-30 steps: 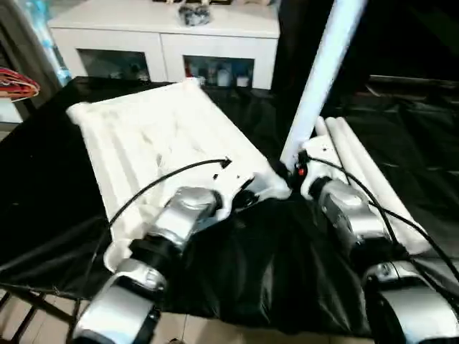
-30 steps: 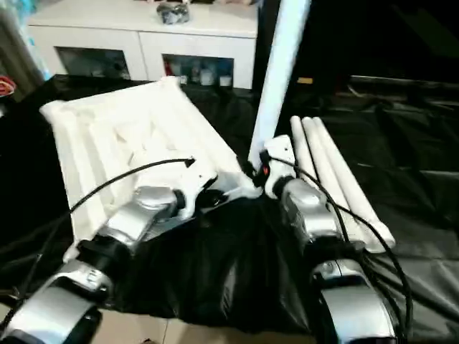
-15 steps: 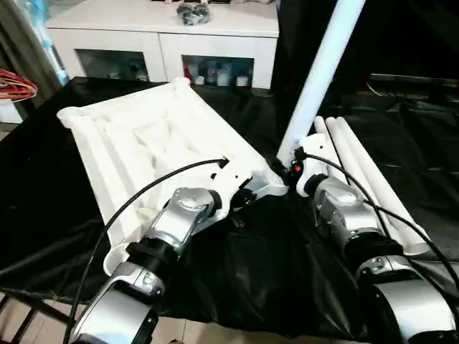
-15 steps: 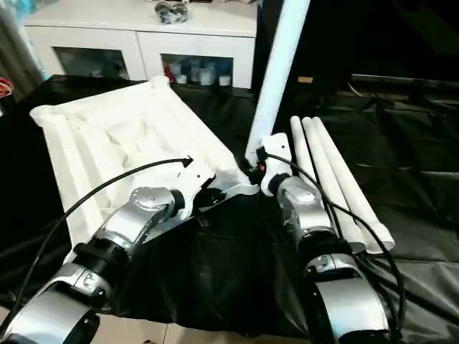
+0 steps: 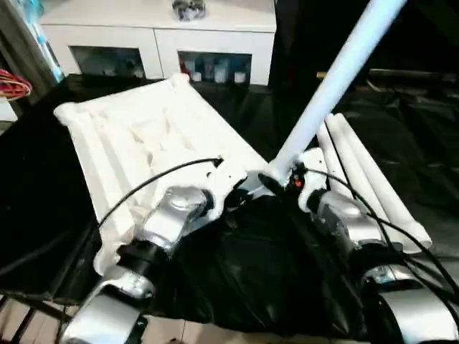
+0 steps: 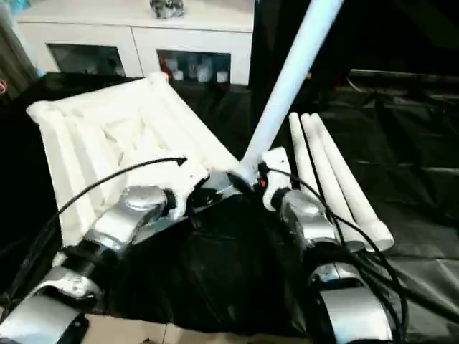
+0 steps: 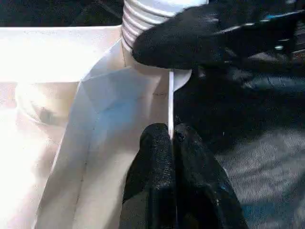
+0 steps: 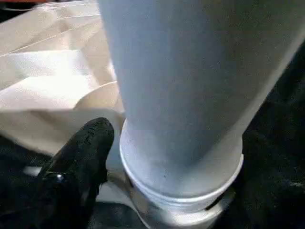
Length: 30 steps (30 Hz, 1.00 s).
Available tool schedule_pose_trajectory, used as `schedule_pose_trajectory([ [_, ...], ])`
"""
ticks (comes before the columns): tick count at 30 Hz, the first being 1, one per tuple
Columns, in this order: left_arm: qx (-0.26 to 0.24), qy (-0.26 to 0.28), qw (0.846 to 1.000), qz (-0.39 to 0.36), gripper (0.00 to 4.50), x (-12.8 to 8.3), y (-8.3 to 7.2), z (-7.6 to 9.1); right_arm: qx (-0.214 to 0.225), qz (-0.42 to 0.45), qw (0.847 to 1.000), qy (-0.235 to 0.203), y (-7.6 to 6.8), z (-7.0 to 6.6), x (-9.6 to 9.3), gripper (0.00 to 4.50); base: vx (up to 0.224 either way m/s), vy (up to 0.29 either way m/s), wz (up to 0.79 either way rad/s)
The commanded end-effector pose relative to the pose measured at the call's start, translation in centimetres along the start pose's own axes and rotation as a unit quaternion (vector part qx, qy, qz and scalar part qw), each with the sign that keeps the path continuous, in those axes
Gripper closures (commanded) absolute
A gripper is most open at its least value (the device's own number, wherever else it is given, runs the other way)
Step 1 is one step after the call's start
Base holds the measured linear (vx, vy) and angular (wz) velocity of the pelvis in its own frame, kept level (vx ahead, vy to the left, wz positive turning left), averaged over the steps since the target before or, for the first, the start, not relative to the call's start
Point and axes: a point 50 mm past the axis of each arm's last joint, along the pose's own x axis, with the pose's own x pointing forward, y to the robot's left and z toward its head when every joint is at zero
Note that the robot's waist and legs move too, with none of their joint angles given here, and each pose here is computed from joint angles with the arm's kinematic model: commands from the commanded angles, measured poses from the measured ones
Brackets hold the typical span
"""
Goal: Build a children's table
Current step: Insert table leg to table base
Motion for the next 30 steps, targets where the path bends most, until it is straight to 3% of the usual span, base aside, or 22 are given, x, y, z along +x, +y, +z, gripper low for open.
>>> schedule_pose_trajectory([
  [1, 0.038, -0.055, 0.997, -0.043, 4.5, -0.1, -0.8, 2.1, 0.003, 0.054, 0.997, 0.049, 1.2, -2.1, -0.3, 0.49, 0.0, 0.0, 0.0],
  [12, 0.055, -0.044, 0.994, -0.08, 4.5, -0.9, -1.1, 1.4, -0.02, 0.073, 0.996, 0.036, 0.4, -1.2, -1.4, 0.49, 0.0, 0.0, 0.0],
  [29, 0.073, -0.018, 0.988, -0.133, 4.5, -1.8, -1.8, 0.4, -0.034, 0.129, 0.989, 0.057, 0.5, -1.2, -2.7, 0.49, 0.0, 0.0, 0.0],
  [30, 0.073, -0.016, 0.988, -0.136, 4.5, -1.9, -1.8, 0.3, -0.031, 0.136, 0.988, 0.057, 0.6, -1.2, -2.8, 0.65, 0.0, 0.0, 0.0],
])
